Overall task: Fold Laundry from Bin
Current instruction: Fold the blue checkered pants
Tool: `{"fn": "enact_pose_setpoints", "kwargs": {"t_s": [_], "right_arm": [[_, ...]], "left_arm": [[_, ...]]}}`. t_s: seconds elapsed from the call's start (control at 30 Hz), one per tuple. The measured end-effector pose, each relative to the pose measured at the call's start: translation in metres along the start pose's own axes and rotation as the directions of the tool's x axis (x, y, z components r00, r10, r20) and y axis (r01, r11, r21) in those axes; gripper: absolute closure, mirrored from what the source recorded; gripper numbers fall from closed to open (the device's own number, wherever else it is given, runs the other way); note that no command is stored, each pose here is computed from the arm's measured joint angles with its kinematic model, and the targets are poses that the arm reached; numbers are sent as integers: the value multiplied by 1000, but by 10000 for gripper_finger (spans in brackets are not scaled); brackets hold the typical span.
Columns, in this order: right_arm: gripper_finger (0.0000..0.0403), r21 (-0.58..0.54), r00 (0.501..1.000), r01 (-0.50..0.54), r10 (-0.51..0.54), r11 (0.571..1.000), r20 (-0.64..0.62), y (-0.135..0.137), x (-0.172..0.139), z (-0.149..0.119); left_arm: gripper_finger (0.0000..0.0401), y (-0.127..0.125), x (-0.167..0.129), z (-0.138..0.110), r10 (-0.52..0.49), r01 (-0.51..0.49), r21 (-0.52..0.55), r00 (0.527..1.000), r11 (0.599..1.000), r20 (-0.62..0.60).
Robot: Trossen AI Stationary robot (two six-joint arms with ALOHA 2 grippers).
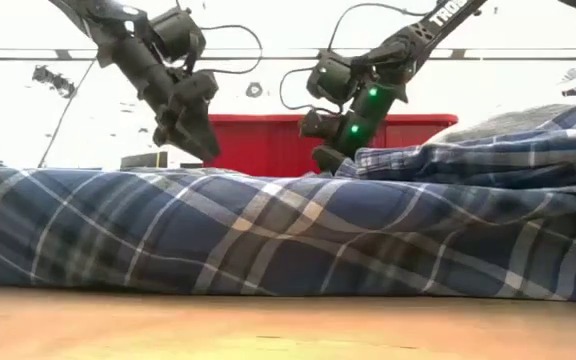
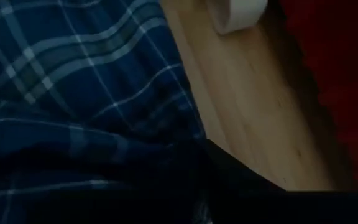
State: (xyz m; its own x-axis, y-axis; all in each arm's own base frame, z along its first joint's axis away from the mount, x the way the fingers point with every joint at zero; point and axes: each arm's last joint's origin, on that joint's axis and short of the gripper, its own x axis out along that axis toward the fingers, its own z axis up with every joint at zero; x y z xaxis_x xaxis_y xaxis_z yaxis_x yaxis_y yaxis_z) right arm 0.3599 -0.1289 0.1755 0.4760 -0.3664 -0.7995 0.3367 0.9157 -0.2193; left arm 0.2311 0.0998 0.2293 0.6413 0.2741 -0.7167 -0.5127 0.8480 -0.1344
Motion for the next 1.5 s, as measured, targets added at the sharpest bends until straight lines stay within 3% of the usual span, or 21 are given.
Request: {"fn": "enact_pose_setpoints", "kwargs": {"t_s": [0.13,0.3,0.47,0.63,0.73,0.87,0.93,1.1,1.33,1.43,1.5], "right_arm": [[336,59,992,-126,128,990,-22,-10,-2,-4],[264,81,981,-194,194,978,9,-16,-23,0],[193,163,966,-247,229,955,123,-16,-70,12],[150,183,933,-344,312,921,181,12,-118,15],[141,180,908,-407,376,896,184,28,-151,10],[146,108,889,-458,453,883,61,58,-178,-9],[152,92,858,-512,513,854,7,76,-185,-16],[164,183,798,-582,600,792,-56,124,-195,-27],[181,280,801,-568,598,774,-26,188,-201,-42],[187,278,829,-533,559,799,-19,216,-197,-46],[190,266,843,-514,538,816,-21,237,-193,-43]], "left_arm": [[203,-4,-11,2,-113,113,-21,993,993,19],[203,-33,-13,-6,-278,278,7,960,961,-33],[203,-75,-12,-12,-396,397,48,918,917,-24],[203,-109,5,-13,-467,467,12,884,884,22],[203,-126,22,-11,-470,470,-19,882,882,-30],[203,-152,42,-2,-485,485,-2,873,874,-57],[203,-162,52,-1,-483,486,21,872,874,-82],[210,-174,54,7,-450,455,-10,877,890,-166],[243,-189,-10,2,-231,246,209,968,946,-98],[248,-190,-44,-6,-197,208,274,978,939,-70],[249,-189,-68,-10,-225,235,278,972,931,-66]]}}
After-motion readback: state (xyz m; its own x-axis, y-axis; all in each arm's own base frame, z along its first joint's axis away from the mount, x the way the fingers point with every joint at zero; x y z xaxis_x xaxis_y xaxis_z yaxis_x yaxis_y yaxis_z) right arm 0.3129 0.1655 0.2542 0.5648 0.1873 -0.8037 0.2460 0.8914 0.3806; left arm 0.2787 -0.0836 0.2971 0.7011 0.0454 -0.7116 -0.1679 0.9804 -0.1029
